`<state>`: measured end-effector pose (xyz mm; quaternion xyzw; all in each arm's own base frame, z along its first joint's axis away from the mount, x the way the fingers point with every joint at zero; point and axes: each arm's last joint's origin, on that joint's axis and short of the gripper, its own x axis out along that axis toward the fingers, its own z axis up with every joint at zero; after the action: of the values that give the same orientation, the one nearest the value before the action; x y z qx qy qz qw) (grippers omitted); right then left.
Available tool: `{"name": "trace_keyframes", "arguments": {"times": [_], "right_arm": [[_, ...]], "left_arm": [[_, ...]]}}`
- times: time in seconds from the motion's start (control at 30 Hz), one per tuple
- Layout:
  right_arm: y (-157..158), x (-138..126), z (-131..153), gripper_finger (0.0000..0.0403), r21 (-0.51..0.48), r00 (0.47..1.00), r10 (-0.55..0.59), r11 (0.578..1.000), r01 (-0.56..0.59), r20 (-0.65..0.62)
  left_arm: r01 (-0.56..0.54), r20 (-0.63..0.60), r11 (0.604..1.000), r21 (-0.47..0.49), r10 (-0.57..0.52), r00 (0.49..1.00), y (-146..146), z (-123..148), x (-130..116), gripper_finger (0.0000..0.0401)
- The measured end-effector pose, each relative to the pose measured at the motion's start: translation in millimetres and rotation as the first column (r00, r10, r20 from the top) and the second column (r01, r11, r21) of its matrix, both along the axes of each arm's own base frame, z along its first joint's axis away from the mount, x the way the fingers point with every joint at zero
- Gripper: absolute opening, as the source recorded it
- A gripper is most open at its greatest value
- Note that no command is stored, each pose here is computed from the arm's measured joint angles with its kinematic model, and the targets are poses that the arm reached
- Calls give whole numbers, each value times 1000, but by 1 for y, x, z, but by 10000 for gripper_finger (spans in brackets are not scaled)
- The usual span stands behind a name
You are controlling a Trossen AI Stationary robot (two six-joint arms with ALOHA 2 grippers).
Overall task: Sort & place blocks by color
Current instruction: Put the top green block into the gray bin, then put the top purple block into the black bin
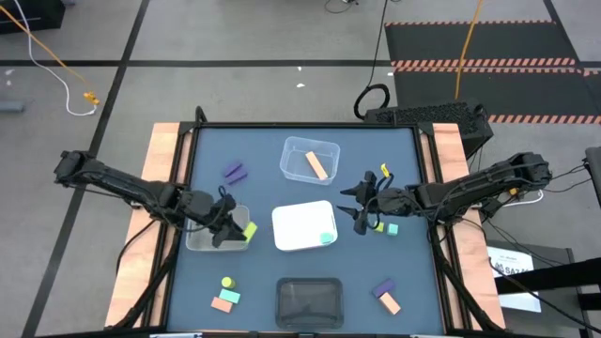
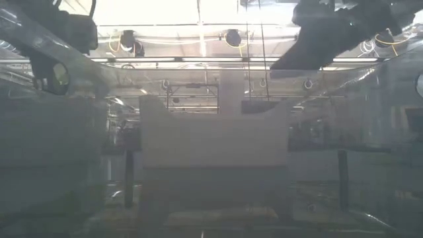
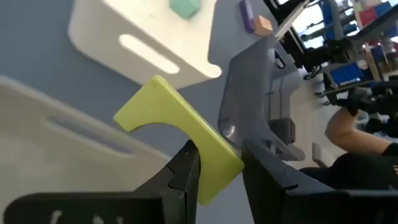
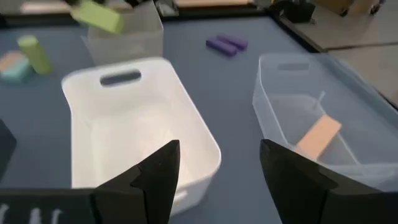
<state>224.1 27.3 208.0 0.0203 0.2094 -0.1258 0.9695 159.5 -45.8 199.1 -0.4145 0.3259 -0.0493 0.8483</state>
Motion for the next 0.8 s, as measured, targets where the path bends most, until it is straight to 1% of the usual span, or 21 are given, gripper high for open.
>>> {"name": "trace_keyframes", "arguments": {"times": [0.1, 0.17, 0.3, 0.4, 0.47, 0.53, 0.7, 0.8], "right_arm": [[0, 2, 4, 215, 2, 999, 3, 1000, -3, 47], [1, 3, 7, 215, -20, 997, 15, 1000, -13, 71], [1, 4, 10, 215, -60, 995, 34, 998, -29, 98], [1, 5, 12, 215, -74, 993, 40, 997, -33, 108], [1, 5, 13, 215, -74, 992, 41, 997, -33, 118], [1, 5, 13, 215, -75, 992, 42, 997, -33, 121], [1, 5, 13, 215, -75, 991, 42, 997, -33, 126], [1, 5, 13, 215, -75, 991, 42, 997, -33, 125]], "left_arm": [[-8, -19, 1000, -8, 8, 1000, 2, 2, -8, 94], [-13, -43, 1000, -9, 13, 999, 3, 2, -13, 94], [-28, -165, 1000, 6, 28, 986, 7, -6, -25, 94], [-40, -281, 999, 25, 45, 958, 9, -14, -33, 94], [-55, -325, 998, 24, 59, 944, 9, -16, -36, 95], [-63, -329, 998, 18, 65, 942, 9, -17, -35, 112], [-69, -324, 998, 11, 69, 943, 9, -16, -35, 188], [-58, -314, 998, -10, 52, 948, 8, -15, -34, 226]]}}
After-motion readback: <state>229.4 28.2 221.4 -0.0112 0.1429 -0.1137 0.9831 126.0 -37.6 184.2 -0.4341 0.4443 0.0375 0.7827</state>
